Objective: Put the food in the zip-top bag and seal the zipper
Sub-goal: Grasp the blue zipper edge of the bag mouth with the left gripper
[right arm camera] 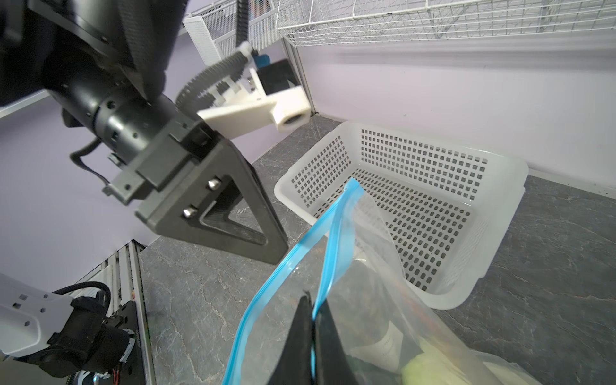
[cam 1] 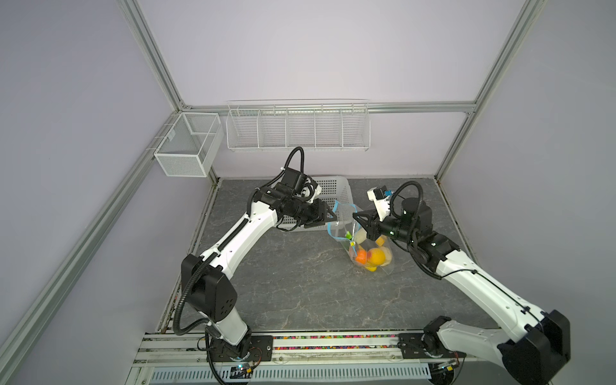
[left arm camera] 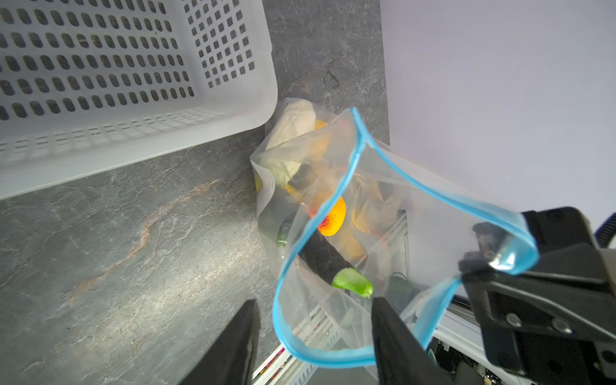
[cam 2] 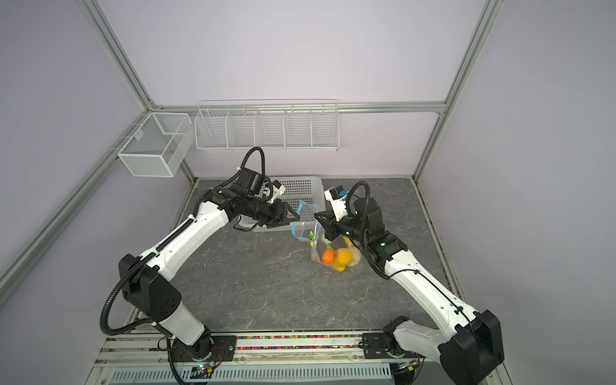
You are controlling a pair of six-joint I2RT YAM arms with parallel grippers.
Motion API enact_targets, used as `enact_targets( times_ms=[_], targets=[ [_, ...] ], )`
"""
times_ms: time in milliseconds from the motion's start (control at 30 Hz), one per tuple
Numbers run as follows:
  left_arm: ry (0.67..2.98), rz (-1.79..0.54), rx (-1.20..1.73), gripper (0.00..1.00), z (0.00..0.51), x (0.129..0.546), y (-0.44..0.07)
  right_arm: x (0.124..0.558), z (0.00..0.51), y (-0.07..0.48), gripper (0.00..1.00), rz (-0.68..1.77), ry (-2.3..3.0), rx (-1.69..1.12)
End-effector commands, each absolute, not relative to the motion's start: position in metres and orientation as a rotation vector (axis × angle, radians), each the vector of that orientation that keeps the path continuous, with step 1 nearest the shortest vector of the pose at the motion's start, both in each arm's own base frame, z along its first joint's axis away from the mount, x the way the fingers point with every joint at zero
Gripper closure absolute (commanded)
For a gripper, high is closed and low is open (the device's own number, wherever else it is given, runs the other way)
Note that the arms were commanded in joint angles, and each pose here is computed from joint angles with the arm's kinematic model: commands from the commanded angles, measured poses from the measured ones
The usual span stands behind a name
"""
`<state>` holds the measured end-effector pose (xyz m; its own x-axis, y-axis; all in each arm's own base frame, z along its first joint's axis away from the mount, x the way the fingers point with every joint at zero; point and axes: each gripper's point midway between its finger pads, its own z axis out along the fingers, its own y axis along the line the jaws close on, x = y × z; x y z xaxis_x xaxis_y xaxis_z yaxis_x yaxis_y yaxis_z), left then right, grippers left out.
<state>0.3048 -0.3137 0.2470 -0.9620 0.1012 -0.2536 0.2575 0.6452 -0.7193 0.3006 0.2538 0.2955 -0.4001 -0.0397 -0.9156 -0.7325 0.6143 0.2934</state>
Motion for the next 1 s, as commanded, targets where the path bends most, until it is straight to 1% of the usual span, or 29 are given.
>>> enact_targets(
  times_ms=[0,167,233,267,467,800,967],
  targets=[
    [2.654,-1.261,0.359,0.48,0.237,0.308,-0.323,0.300,0.307,0.256,0.93,0.863,1.803,-0.642],
    [2.654,-1.277,0.359,0.66,0.235,0.309,-0.326,0.300,0.308,0.255,0.93,0.860,1.805,-0.637],
    [2.652,-1.279,0.358,0.77,0.235,0.308,-0.325,0.300,0.307,0.256,0.93,0.862,1.807,-0.638],
    [2.653,-1.277,0.356,0.81,0.235,0.308,-0.325,0.301,0.308,0.256,0.93,0.863,1.807,-0.637],
    [2.655,-1.279,0.349,0.93,0.234,0.306,-0.324,0.302,0.307,0.256,0.93,0.860,1.814,-0.635],
    [2.646,-1.267,0.335,1.00,0.237,0.308,-0.322,0.302,0.306,0.255,0.93,0.854,1.828,-0.633],
    [2.613,-1.268,0.286,1.00,0.248,0.306,-0.321,0.290,0.317,0.248,0.93,0.843,1.818,-0.634]
  ],
)
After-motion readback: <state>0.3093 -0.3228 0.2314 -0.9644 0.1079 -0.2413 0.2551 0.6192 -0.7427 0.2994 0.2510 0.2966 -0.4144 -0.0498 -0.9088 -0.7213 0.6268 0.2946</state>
